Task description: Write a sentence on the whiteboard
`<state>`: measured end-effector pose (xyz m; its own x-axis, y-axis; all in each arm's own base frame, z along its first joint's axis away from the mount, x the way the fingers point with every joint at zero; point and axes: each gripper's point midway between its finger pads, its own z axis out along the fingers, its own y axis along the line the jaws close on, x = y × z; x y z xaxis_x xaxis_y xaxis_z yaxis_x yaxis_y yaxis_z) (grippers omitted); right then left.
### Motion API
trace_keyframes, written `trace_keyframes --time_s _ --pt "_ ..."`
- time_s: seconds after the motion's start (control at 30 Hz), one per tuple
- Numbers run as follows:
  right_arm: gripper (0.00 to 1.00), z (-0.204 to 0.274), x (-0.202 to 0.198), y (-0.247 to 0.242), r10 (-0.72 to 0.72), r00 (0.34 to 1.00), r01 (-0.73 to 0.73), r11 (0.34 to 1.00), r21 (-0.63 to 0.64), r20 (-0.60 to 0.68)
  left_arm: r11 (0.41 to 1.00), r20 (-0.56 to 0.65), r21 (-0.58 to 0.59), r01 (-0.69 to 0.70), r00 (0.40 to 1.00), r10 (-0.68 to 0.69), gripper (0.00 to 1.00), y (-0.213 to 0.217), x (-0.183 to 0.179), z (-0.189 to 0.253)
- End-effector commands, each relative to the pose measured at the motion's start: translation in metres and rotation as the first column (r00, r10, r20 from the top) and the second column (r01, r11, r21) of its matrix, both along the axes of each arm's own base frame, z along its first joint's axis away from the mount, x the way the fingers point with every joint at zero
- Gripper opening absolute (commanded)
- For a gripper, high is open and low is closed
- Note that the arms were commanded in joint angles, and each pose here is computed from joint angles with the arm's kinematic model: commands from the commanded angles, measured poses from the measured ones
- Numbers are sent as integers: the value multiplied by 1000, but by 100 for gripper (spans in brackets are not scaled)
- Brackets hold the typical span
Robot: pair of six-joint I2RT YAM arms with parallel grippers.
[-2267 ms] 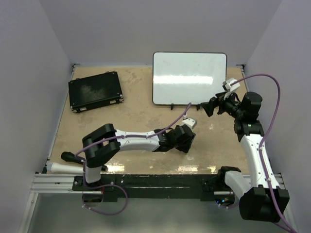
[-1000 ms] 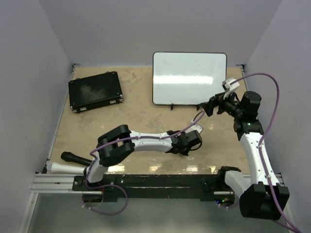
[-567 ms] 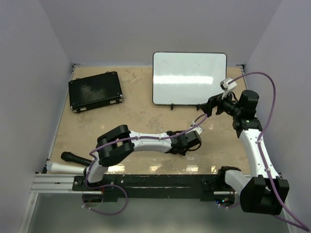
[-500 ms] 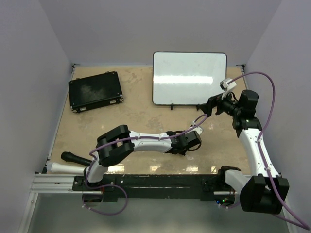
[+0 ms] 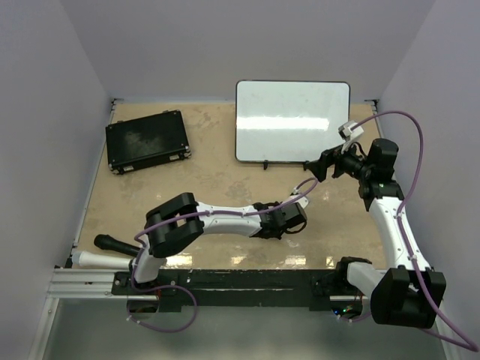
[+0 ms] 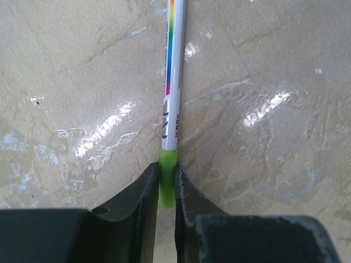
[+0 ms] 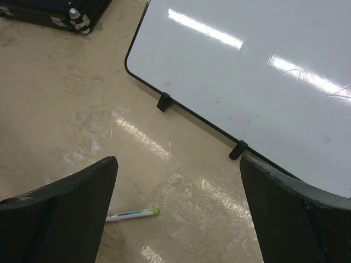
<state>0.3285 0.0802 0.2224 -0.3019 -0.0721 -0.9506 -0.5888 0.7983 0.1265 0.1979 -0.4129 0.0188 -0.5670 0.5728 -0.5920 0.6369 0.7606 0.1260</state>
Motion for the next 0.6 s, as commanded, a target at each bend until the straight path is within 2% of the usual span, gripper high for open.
trace_keyframes --time_s 0.0,0.13,0.2,0.33,0.47,0.57 --pt "99 13 -1 6 54 998 -54 999 5 34 997 -7 77 14 1000 -14 0 34 2 -8" --pt "99 9 -6 13 104 994 -105 994 25 27 996 32 -73 53 998 -50 0 30 13 21" --pt "99 5 -7 15 124 992 -125 992 33 18 991 63 -100 90 994 -84 0 33 18 24" --pt "98 -7 -21 32 245 970 -245 967 77 2 984 145 -87 157 979 -144 0 40 25 36" --pt "99 -20 -24 43 307 951 -298 945 131 -50 973 187 -73 220 961 -203 0 43 33 43" --pt "99 -29 -27 53 352 931 -330 925 188 -98 961 237 -130 244 949 -209 0 38 39 59"
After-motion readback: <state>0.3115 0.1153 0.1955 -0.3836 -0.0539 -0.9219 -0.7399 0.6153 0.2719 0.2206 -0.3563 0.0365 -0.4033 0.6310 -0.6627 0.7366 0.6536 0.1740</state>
